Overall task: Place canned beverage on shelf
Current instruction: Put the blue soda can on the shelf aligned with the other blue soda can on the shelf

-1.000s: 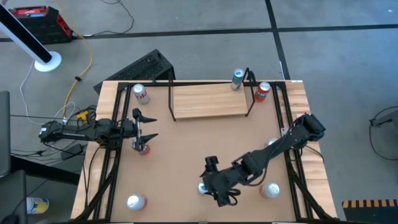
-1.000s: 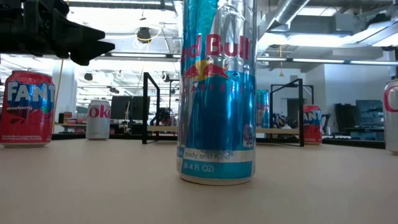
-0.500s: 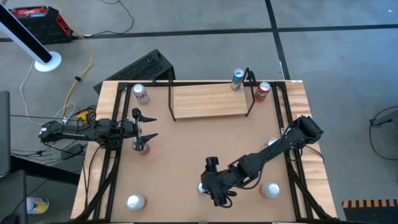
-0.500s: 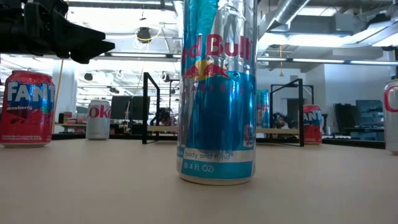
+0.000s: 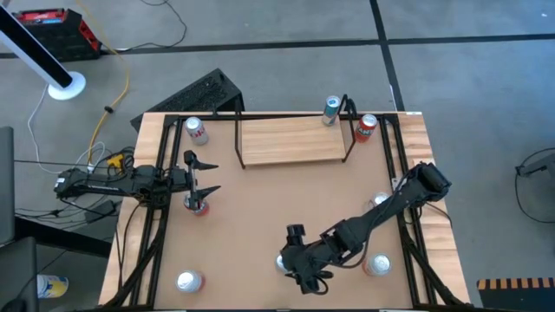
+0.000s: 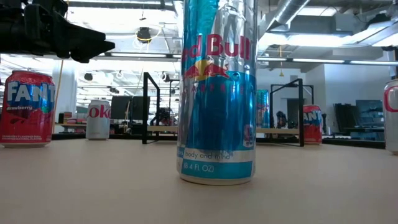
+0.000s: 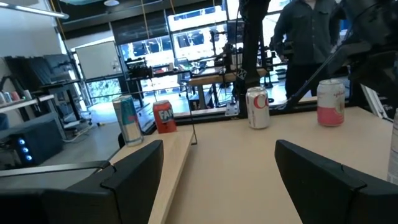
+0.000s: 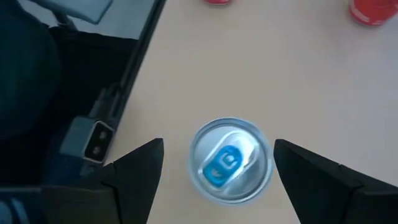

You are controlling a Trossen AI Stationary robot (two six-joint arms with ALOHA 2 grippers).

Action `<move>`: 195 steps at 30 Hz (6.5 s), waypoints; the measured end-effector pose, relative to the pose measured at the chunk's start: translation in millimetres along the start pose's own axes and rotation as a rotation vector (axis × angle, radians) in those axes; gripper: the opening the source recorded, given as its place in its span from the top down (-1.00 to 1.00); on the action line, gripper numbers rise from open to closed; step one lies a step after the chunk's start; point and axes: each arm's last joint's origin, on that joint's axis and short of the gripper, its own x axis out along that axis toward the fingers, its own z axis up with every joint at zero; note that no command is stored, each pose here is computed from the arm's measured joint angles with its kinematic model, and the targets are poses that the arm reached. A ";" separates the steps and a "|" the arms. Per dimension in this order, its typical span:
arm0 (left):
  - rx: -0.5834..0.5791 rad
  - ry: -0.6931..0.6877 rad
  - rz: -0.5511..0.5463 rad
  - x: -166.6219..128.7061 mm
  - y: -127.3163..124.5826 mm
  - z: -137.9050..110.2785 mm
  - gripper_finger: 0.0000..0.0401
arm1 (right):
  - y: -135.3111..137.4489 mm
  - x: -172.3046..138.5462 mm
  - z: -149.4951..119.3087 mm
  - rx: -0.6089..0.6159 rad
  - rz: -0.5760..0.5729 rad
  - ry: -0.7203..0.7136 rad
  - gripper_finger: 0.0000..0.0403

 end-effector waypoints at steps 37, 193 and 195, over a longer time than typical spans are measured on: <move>-0.003 0.000 0.000 0.0 0.0 0.0 -0.47 | -4.1 21.6 -14.2 -0.031 -0.013 0.052 -0.63; 0.105 0.000 0.000 -0.1 0.0 0.0 -0.47 | -106.7 -5.3 -27.4 0.315 -0.379 0.070 -0.66; 0.104 0.000 0.000 -0.1 0.0 0.0 -0.47 | -107.0 -5.3 -27.3 0.316 -0.379 0.070 -0.60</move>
